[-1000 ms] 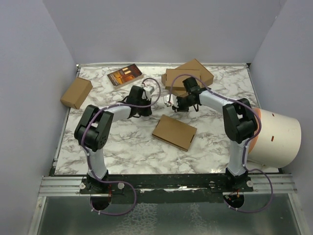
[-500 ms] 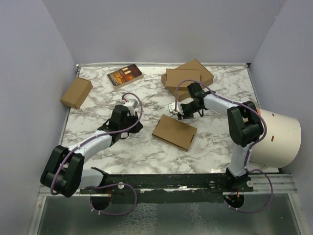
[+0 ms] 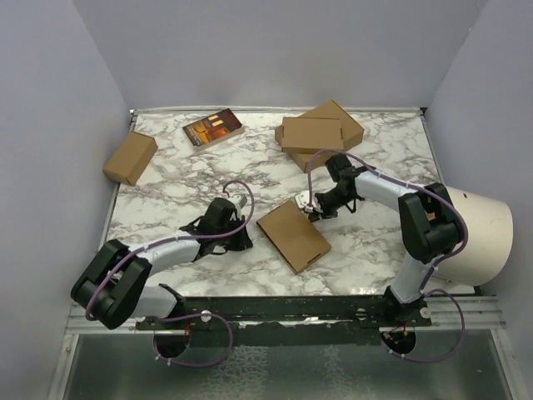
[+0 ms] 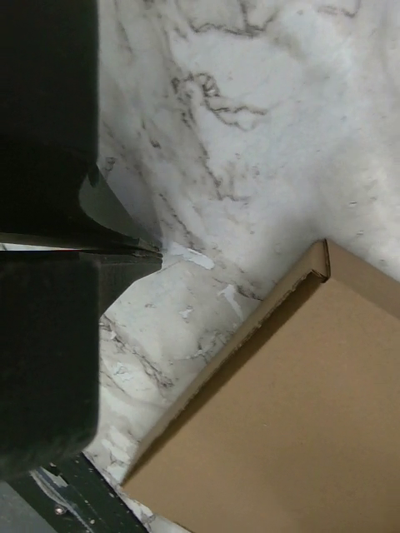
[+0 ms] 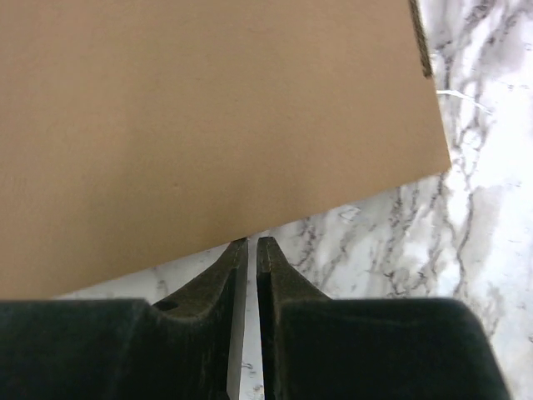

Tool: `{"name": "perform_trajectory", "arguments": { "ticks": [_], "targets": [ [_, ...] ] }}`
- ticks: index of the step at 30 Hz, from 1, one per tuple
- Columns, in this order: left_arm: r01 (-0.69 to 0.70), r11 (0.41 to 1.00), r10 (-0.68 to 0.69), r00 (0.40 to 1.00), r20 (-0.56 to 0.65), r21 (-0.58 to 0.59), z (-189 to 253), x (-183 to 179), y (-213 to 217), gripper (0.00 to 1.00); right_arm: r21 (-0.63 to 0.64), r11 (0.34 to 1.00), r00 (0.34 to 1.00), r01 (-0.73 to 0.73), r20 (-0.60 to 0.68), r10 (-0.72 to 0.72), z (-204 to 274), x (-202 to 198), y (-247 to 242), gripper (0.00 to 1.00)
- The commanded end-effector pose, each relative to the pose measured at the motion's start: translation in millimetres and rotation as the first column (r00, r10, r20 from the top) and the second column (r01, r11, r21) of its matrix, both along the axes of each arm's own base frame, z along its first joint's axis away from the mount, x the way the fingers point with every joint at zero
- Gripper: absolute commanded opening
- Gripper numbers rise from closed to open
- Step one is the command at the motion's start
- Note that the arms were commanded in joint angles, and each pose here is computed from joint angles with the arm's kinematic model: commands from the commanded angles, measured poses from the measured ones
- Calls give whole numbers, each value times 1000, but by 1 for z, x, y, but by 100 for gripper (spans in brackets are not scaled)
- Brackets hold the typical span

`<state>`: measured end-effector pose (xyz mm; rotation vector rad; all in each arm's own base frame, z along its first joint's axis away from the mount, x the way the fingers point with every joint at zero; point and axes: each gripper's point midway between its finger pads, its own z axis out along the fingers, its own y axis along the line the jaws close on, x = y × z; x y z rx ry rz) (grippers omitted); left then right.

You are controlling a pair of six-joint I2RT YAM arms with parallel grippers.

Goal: Fold the paper box

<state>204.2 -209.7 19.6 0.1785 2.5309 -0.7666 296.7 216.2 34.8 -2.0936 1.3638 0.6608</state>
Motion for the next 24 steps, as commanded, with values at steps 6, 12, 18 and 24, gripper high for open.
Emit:
{"name": "perform_trajectory", "arguments": {
  "ticks": [6, 12, 18, 24],
  "targets": [
    [41, 987, -53, 996, 76, 153, -13, 34, 2, 2, -23, 1000, 999, 10, 32, -10, 2, 15, 4, 14],
    [81, 967, -129, 973, 191, 241, -14, 55, 8, 2, -50, 999, 999, 7, 50, -5, 4, 53, 15, 12],
    [96, 963, -151, 966, 212, 250, -10, 62, 8, 3, -44, 999, 999, -11, 35, 13, 0, 60, 21, 10],
    [123, 969, -165, 968, 190, 216, -10, 54, 3, 3, -30, 999, 999, -29, 26, 30, -3, 56, 24, 10]
  ]
}}
